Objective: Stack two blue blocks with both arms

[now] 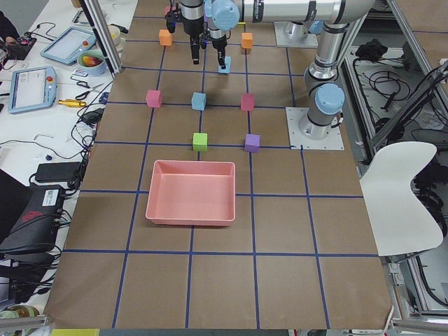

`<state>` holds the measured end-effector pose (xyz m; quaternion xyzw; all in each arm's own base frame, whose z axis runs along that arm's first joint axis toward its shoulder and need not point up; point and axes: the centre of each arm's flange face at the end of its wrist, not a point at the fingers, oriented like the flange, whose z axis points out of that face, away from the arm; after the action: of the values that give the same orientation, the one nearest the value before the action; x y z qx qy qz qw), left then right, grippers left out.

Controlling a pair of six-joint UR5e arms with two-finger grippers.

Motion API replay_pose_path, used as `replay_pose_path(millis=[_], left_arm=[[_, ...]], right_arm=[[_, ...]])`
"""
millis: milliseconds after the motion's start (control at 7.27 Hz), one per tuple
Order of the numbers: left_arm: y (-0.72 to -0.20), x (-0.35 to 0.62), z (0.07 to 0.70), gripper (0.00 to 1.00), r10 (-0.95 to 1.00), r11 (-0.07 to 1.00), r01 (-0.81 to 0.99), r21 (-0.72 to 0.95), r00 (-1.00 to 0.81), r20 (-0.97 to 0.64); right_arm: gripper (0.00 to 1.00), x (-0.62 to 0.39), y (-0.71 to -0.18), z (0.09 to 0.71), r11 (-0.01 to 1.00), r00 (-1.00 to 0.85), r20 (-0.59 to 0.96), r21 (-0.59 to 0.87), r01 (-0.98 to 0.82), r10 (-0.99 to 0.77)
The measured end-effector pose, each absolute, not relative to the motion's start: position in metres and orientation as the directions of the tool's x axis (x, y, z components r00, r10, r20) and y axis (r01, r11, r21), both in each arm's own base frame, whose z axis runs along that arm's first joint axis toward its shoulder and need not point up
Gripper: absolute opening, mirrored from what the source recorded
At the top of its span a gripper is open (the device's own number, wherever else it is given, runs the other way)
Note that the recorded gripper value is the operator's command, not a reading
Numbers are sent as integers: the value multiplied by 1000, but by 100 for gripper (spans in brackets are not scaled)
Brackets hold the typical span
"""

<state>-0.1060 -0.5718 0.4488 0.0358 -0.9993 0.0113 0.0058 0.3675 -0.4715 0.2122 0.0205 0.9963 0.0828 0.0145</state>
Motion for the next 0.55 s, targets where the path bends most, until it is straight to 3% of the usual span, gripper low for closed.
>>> replay_pose_path(millis=[275,550], left_arm=[[-588,-106,401,100,-69,997,-69,-21,-998,14],[-592,-111,341,100,-53,999,-53,9,-998,13]], right_arm=[[12,368,-470,208,984,-998,-20,173,49,53],[35,363,-460,195,980,-998,-10,190,53,56]])
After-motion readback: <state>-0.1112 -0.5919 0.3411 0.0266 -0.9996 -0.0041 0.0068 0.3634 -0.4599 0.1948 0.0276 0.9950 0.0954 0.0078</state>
